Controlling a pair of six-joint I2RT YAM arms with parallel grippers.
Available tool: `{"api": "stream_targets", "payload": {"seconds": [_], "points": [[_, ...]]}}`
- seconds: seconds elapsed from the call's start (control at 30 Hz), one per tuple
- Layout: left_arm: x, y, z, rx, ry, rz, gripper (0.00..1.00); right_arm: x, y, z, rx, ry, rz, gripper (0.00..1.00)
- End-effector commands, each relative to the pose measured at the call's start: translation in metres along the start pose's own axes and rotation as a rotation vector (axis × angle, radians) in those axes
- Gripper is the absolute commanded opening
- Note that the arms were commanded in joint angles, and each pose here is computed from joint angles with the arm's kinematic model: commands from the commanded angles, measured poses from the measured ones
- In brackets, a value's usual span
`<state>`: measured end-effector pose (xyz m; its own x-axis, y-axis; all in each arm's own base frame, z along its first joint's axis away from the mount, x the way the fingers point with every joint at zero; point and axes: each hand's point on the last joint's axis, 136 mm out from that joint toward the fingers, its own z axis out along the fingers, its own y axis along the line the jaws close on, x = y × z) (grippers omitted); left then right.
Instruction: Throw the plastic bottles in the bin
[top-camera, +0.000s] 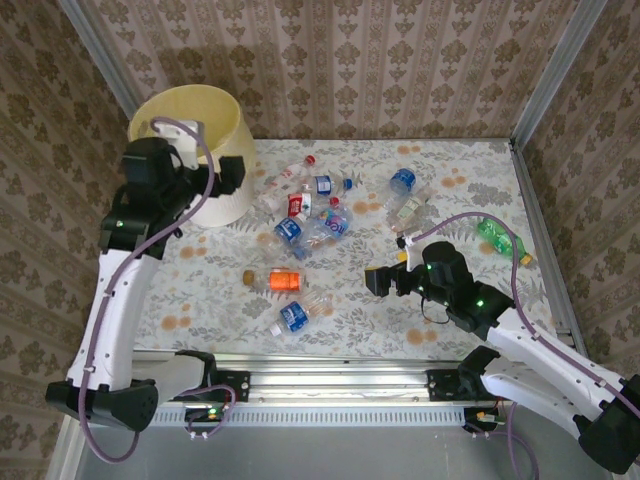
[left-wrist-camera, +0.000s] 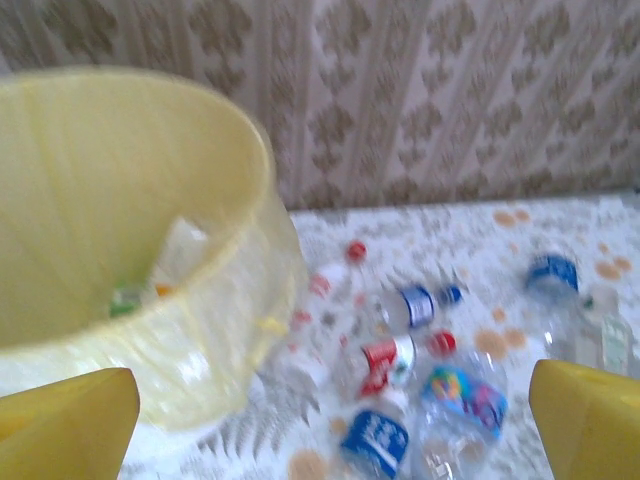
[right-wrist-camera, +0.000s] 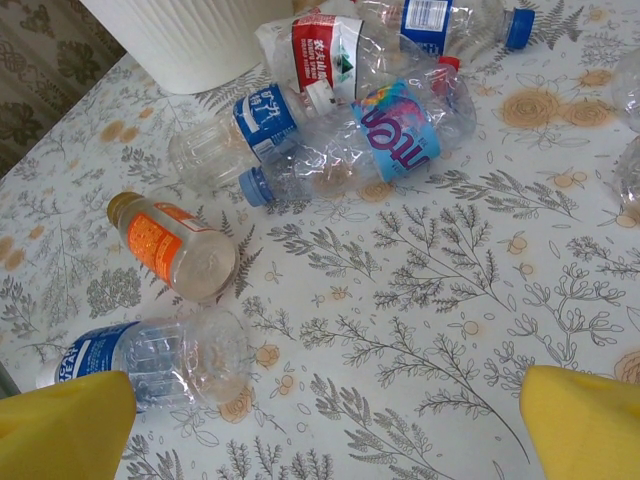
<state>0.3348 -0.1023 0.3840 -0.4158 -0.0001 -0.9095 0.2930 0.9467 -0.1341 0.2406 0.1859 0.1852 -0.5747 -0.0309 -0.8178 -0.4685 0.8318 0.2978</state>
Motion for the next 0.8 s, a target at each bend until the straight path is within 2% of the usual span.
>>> {"api": "stream_targets", "payload": {"seconds": [0.0, 0.17, 0.37, 0.6, 0.77], "points": [[0.062, 0.003, 0.007, -0.026, 0.211, -0.075, 1.0, -0.011, -0.002, -0.005, 0.023, -0.023, 0.018, 1.0], [0.126, 0.015, 0.021, -0.084, 0.378, -0.14, 1.0, -0.009, -0.002, -0.004, 0.021, -0.025, 0.017, 1.0], [0.165, 0.006, 0.037, -0.045, 0.466, -0.177, 0.97, -0.007, -0.003, -0.005, 0.022, -0.022, 0.021, 1.0], [0.191, -0.034, 0.05, 0.073, 0.5, -0.032, 0.97, -0.005, -0.004, -0.004, 0.026, -0.021, 0.028, 1.0], [0.207, -0.047, 0.068, 0.085, 0.555, 0.053, 0.98, -0.004, -0.004, -0.004, 0.022, -0.016, 0.03, 1.0]]}}
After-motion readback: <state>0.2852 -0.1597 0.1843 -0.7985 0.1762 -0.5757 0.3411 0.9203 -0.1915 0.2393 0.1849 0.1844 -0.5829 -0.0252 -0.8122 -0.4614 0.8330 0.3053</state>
